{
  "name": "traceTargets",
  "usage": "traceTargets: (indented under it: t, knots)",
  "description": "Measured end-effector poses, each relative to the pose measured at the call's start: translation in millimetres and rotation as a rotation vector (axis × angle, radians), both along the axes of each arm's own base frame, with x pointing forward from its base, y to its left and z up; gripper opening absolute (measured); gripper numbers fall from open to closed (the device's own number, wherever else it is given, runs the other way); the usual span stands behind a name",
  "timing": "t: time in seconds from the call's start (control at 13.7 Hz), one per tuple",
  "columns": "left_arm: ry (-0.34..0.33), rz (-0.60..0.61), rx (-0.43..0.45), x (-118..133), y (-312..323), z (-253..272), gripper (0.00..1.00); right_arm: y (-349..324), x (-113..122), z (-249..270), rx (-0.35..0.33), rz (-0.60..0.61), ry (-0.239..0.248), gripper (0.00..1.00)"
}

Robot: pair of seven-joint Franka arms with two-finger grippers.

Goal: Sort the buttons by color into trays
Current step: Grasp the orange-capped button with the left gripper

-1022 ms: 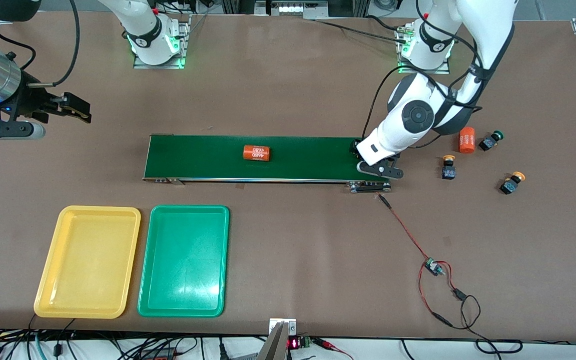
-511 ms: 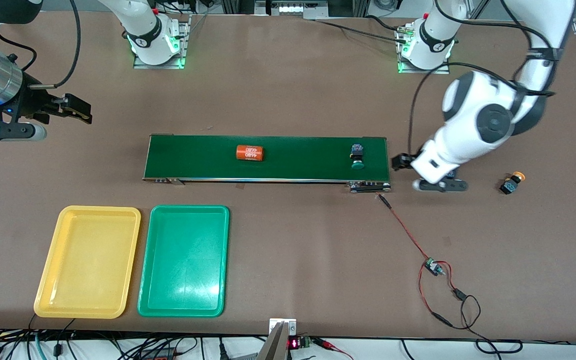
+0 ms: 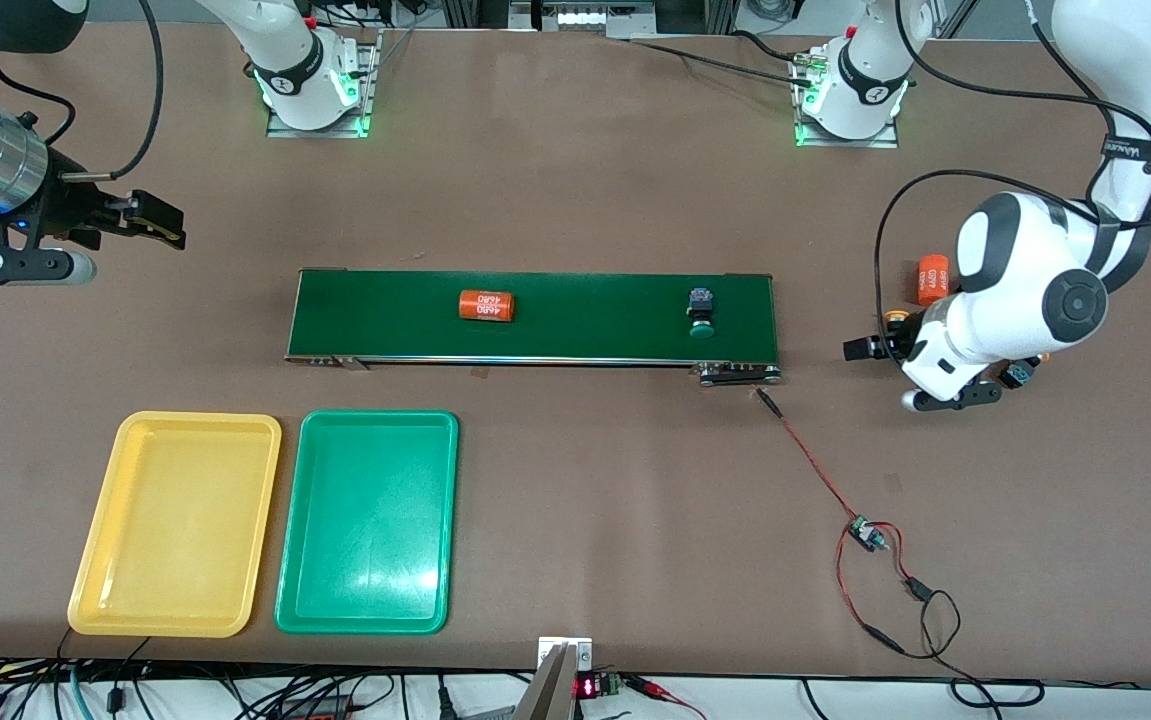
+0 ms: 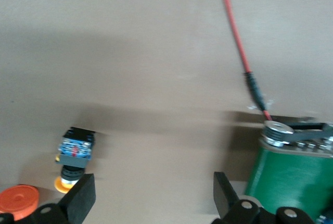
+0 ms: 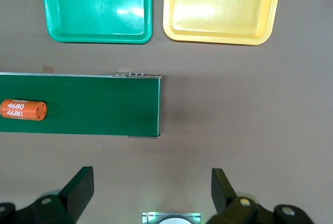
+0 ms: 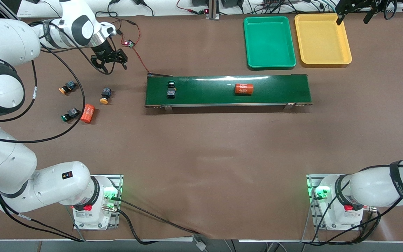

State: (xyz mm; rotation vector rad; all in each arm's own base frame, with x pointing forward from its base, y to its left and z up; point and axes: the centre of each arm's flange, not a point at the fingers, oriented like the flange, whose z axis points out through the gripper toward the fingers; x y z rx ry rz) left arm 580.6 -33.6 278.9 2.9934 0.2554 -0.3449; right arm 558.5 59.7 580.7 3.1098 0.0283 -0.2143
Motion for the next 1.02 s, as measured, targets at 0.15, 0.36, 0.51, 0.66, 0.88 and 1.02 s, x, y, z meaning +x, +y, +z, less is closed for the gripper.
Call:
traceTargets:
  t: [0.15,0.36,0.51,0.66,0.88,1.02]
  knots:
    - [0.02,-0.019,0.031,-1.9,16.7,-15.6,1.0,0.0,0.0,0.0,0.0,0.0,0.0,1.0]
    - [0.049,-0.029,0.045,-5.2,39.4,-35.5,1.0,0.0,-0.1,-0.1,0.0,0.004,0.001,1.0]
    - [0.065,-0.045,0.033,-8.9,51.3,-47.3,1.0,-2.3,0.0,-0.2,0.005,0.032,0.003,1.0]
    - [0.078,-0.056,0.015,-14.9,63.4,-60.9,1.0,-10.2,0.7,-0.6,0.008,0.046,0.006,1.0]
    - [0.104,-0.075,-0.003,-28.0,69.4,-78.1,1.0,-19.8,1.2,-2.3,0.008,0.037,0.015,1.0]
    - [0.095,-0.089,-0.008,-36.1,65.8,-87.9,1.0,-21.3,1.9,-3.9,0.008,0.035,0.018,1.0]
